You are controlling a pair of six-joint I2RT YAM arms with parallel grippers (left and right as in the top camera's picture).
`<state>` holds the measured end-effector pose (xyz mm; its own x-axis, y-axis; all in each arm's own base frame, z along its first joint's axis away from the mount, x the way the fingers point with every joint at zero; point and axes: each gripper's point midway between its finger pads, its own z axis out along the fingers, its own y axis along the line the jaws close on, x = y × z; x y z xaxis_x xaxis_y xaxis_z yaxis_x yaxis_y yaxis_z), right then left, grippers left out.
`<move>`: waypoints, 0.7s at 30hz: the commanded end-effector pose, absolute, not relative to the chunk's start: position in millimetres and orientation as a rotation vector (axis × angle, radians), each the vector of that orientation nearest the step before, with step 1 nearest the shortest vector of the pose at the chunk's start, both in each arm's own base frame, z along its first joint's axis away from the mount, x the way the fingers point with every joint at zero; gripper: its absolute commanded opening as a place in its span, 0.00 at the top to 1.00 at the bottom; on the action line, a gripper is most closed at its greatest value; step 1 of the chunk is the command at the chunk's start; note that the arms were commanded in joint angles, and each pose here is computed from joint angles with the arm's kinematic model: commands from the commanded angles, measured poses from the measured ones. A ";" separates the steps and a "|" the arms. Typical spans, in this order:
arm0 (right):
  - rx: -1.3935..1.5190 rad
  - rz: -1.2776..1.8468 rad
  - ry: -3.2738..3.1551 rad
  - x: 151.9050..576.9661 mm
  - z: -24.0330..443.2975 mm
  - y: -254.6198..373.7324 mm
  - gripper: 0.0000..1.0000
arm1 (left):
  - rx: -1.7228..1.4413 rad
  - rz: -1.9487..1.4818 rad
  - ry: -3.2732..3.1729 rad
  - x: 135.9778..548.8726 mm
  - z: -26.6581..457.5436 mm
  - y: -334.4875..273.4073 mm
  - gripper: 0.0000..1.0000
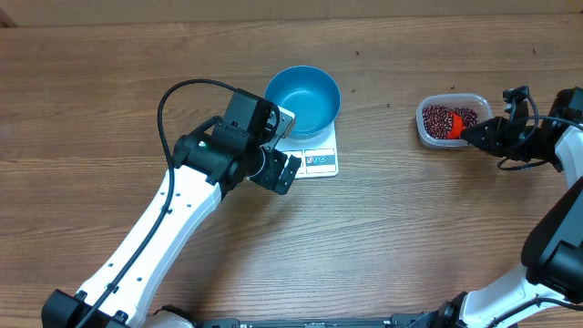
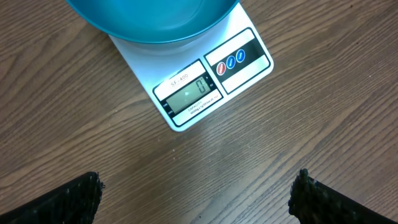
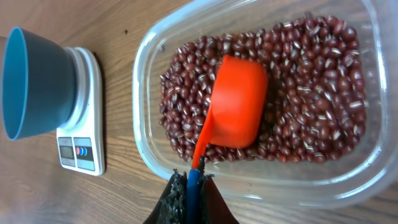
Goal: Scoop item into bowl and weigh 150g on scale
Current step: 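Dip the red cup into the beans and scoop with the right gripper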
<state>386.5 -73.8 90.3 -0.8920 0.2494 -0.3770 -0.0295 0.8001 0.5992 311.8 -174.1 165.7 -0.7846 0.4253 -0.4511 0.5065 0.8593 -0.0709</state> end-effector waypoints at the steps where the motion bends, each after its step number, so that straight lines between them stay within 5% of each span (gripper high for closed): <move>1: 0.152 0.956 2.505 382.4 89.0 -60.7 0.96 | 0.689 -0.277 2.577 311.6 175.2 -173.9 0.00; 21: 0.231 1.082 2.362 380.7 108.9 -77.3 0.96 | 0.689 -0.277 2.577 311.6 175.2 -173.9 0.00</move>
<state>381.6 -78.5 100.8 -0.8631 0.3286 -0.3836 -0.0360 0.7175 0.6956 311.9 -174.0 165.7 -0.7846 0.4253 -0.4511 0.5064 0.8594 -0.0706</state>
